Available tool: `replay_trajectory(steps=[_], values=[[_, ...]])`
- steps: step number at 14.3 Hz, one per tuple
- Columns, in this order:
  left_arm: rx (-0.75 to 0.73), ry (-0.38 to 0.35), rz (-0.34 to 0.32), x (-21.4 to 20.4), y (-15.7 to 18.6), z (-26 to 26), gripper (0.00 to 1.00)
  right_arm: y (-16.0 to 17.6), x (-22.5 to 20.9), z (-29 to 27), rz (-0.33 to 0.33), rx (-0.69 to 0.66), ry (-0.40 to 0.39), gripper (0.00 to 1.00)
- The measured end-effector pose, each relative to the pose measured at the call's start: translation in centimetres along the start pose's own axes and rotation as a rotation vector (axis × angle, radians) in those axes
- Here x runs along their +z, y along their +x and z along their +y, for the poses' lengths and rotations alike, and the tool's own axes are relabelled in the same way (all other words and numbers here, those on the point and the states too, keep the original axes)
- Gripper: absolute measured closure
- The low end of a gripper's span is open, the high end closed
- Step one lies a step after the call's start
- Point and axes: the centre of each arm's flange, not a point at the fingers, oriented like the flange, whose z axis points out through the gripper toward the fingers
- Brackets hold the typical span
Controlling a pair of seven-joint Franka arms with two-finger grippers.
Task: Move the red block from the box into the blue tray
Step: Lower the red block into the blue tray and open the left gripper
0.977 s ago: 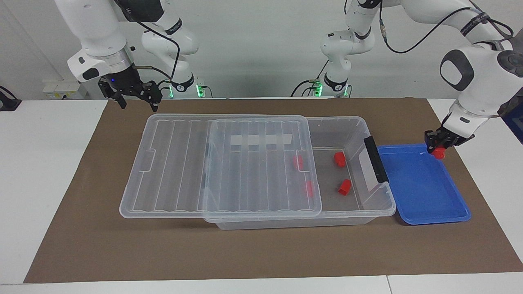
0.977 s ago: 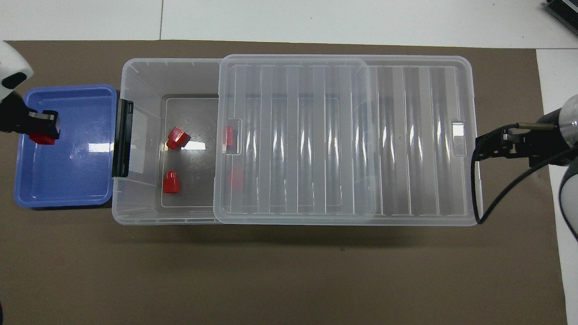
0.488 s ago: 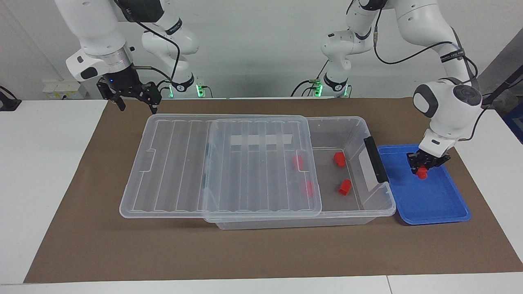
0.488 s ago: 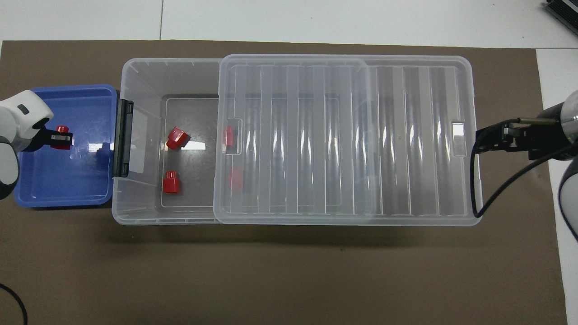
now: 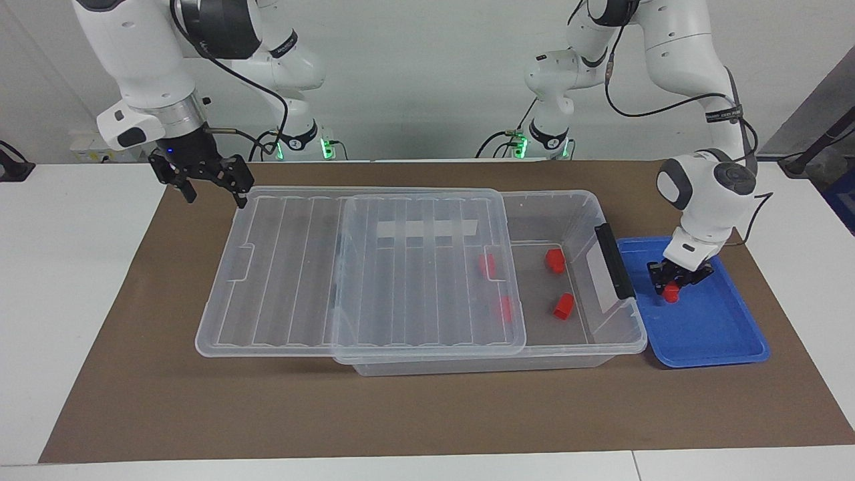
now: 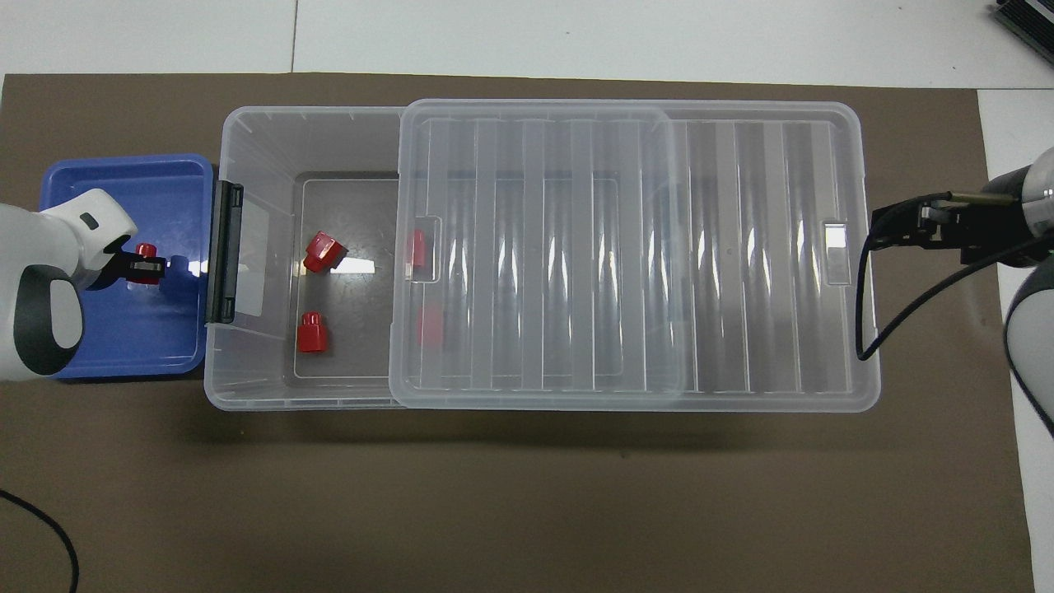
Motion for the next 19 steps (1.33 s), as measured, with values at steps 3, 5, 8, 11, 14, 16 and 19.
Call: replay_trajectory(steps=[3, 5, 8, 11, 14, 16, 19], values=[[0.001, -0.002, 0.0, 0.9, -0.4, 0.2, 0.66, 2.2, 2.9, 2.7, 0.014, 0.005, 0.005, 0.01], [0.001, 0.001, 0.014, 1.0, -0.6, 0.3, 0.66, 3.4, 4.8, 4.7, 0.039, 0.017, 0.009, 0.04], [0.001, 0.003, 0.023, 1.0, -0.6, 0.2, 0.66, 3.8, 7.2, 6.5, 0.062, 0.011, 0.009, 0.4], [0.001, 0.003, 0.025, 1.0, -0.6, 0.2, 0.65, 3.8, 9.1, 7.1, 0.087, 0.018, 0.01, 0.7], [0.001, 0.003, 0.025, 1.1, -0.6, 0.2, 0.52, 3.6, 10.9, 7.1, 0.098, 0.018, 0.012, 0.99], [0.0, 0.004, 0.025, 1.1, -0.6, 0.2, 0.47, 3.5, 11.8, 7.0, 0.092, 0.016, 0.013, 0.99], [0.001, 0.002, 0.02, 1.3, -0.8, 0.3, 0.23, 3.6, 12.4, 6.5, 0.091, 0.009, 0.015, 0.99]])
